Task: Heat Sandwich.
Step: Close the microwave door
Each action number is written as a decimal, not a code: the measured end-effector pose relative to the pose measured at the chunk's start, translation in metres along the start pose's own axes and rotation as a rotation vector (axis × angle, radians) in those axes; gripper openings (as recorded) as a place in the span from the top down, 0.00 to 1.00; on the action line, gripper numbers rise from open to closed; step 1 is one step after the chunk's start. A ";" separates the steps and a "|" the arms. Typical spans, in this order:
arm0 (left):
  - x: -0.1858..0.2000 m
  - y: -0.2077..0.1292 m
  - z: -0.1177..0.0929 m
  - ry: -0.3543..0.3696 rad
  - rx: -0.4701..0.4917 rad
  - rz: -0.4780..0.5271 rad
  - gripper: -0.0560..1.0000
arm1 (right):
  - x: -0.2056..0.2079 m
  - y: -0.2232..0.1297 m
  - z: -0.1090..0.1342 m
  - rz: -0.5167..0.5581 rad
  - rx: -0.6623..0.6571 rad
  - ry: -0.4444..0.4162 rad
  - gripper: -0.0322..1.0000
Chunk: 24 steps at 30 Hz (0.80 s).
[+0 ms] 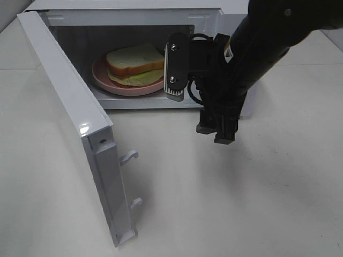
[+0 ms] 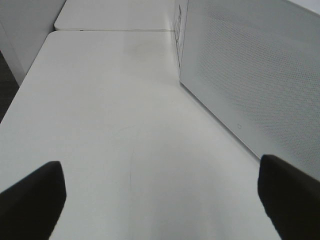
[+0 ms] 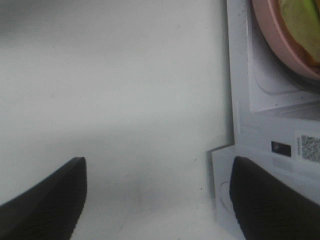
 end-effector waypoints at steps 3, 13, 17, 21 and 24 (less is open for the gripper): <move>0.000 0.000 0.000 0.000 0.000 0.000 0.03 | 0.010 -0.010 0.011 0.009 -0.059 0.010 0.23; 0.000 0.000 0.000 0.000 0.000 0.000 0.03 | 0.036 -0.030 0.045 0.028 -0.192 0.036 0.23; 0.000 0.000 0.000 0.000 0.000 0.000 0.03 | 0.051 -0.040 0.058 0.028 -0.288 0.038 0.23; 0.000 0.000 0.000 0.000 0.000 0.000 0.03 | 0.069 -0.057 0.072 0.046 -0.417 0.039 0.23; 0.000 0.000 0.000 0.000 0.000 0.000 0.03 | 0.076 -0.065 0.078 0.057 -0.467 0.040 0.23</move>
Point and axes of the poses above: a point on each arm's last joint axis where the gripper is mounted, x pointing back along that axis away from the gripper, z along the wrist's bending axis when the last joint is at zero, y = z × x, the point moved 3 cm from there along -x, pointing out along that axis toward the gripper
